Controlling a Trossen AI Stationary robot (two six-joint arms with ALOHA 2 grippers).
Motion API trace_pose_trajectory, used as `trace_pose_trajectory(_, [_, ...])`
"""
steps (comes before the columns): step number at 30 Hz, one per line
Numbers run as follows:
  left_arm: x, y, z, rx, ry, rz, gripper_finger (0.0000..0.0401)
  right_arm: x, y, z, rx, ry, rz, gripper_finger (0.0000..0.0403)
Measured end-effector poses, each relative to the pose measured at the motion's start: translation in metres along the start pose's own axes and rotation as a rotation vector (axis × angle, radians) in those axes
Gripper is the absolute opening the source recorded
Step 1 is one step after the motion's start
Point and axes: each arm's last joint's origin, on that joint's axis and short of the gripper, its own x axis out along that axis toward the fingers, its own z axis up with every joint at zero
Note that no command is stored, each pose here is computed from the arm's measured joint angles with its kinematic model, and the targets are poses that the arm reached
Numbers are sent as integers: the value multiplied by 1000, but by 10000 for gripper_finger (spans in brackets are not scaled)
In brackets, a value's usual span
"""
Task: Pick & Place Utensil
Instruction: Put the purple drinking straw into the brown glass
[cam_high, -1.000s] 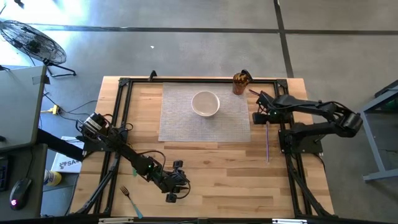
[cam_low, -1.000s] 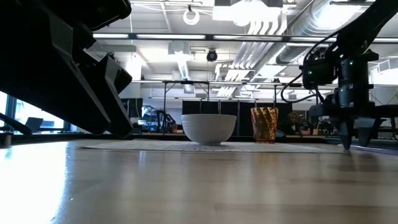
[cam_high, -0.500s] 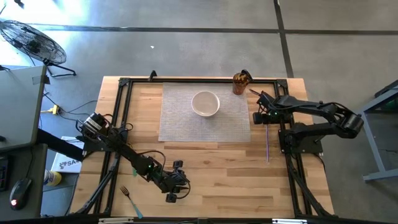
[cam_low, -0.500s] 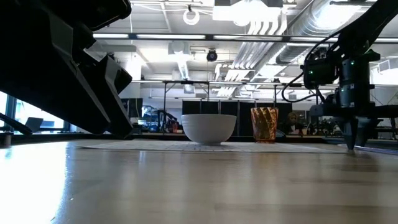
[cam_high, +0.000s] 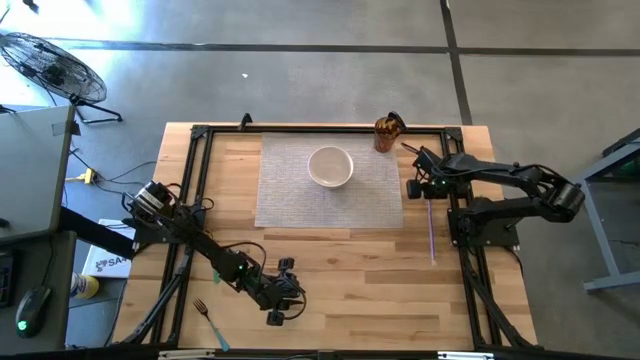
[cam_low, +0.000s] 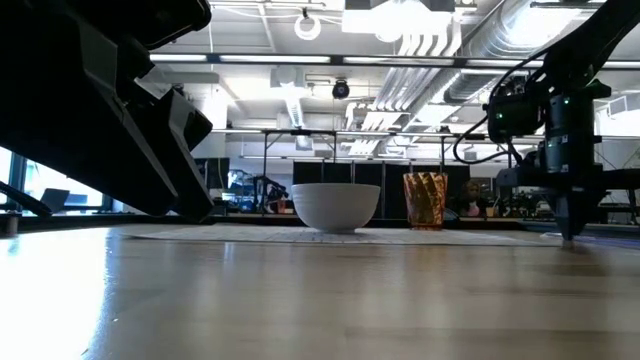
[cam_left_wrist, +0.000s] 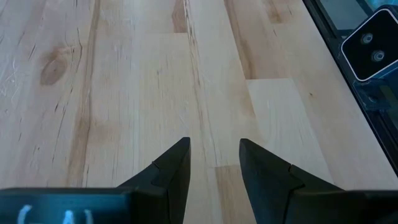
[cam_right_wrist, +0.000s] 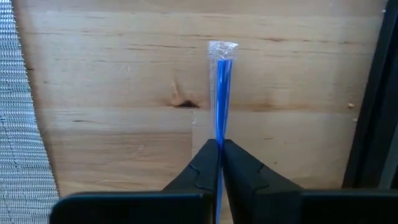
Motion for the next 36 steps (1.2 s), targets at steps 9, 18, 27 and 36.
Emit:
trace_pose_trajectory(9, [0,0,0,0,0,0,136,-13,7,6,-18,-39,27,3])
trace_pose_trajectory(18, [0,0,0,0,0,0,136,-73,40,13,-138,-242,181,3])
trace_pose_trajectory(27, [0,0,0,0,0,1,136,-140,79,17,-222,-734,304,3])
trace_pose_trajectory(36, [0,0,0,0,1,0,136,-176,98,28,-151,-1162,415,3])
